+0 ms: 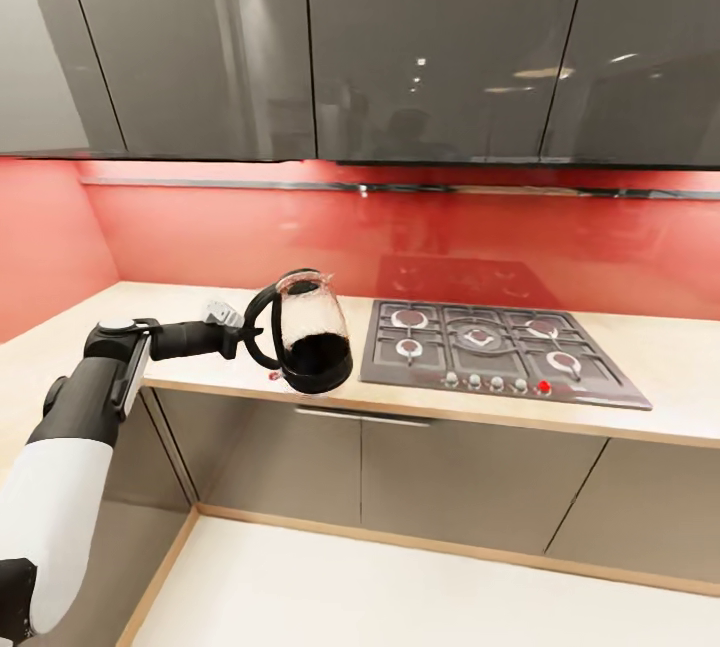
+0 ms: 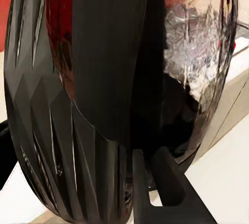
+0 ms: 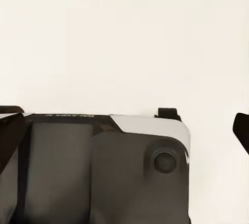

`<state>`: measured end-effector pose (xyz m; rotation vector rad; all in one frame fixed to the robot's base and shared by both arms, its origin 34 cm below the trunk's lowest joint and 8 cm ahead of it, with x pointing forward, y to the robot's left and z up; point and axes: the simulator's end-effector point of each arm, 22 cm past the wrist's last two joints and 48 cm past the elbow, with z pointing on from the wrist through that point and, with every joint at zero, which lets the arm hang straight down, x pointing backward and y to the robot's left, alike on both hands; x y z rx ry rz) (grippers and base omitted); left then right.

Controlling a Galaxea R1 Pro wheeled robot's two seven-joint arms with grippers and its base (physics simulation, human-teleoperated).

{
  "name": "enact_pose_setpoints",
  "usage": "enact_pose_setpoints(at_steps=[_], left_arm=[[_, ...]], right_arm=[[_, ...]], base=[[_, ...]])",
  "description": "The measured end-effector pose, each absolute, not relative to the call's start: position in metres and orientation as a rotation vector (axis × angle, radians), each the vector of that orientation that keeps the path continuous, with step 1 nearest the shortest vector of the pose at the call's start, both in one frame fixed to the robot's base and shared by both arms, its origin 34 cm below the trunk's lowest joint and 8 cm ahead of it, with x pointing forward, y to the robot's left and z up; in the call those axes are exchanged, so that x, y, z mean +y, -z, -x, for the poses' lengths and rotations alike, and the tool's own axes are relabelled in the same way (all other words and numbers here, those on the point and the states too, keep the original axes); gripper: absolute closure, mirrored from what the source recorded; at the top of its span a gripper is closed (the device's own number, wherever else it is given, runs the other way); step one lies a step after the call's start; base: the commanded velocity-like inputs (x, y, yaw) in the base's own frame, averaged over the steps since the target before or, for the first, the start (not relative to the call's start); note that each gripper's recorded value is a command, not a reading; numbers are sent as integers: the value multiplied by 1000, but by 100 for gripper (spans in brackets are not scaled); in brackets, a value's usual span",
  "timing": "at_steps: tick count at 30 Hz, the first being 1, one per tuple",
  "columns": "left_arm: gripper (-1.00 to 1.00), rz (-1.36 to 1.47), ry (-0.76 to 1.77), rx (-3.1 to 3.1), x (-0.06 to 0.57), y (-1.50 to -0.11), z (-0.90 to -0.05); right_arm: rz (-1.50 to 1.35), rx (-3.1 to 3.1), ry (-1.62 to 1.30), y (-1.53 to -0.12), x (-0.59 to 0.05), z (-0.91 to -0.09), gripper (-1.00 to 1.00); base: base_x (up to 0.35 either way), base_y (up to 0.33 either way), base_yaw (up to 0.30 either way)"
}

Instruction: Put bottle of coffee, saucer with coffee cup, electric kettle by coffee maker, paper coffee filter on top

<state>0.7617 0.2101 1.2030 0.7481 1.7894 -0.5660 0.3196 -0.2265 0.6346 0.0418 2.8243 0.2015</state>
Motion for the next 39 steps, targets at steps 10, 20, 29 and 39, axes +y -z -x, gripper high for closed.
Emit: enact_pose_setpoints(at_steps=[10,20,29,39], left_arm=[[100,-744,559,1794,213,-1202,-763],[100,-742,558,1796,214,-1200,-763],[100,-720,545,1794,222,-1202,-765],[100,-661,504,1793,239,-1202,-771]], right_arm=[[-37,2826,-205,-634,-225,-319,-100],[-37,2826,-205,-634,-225,-319,-100],[-37,2828,-205,-634,-225,-319,-100],[-34,2827,-208,-634,-224,-319,-100]], base=[[209,-202,164],[155,-149,278],[6,-4,279],[0,0,279]])
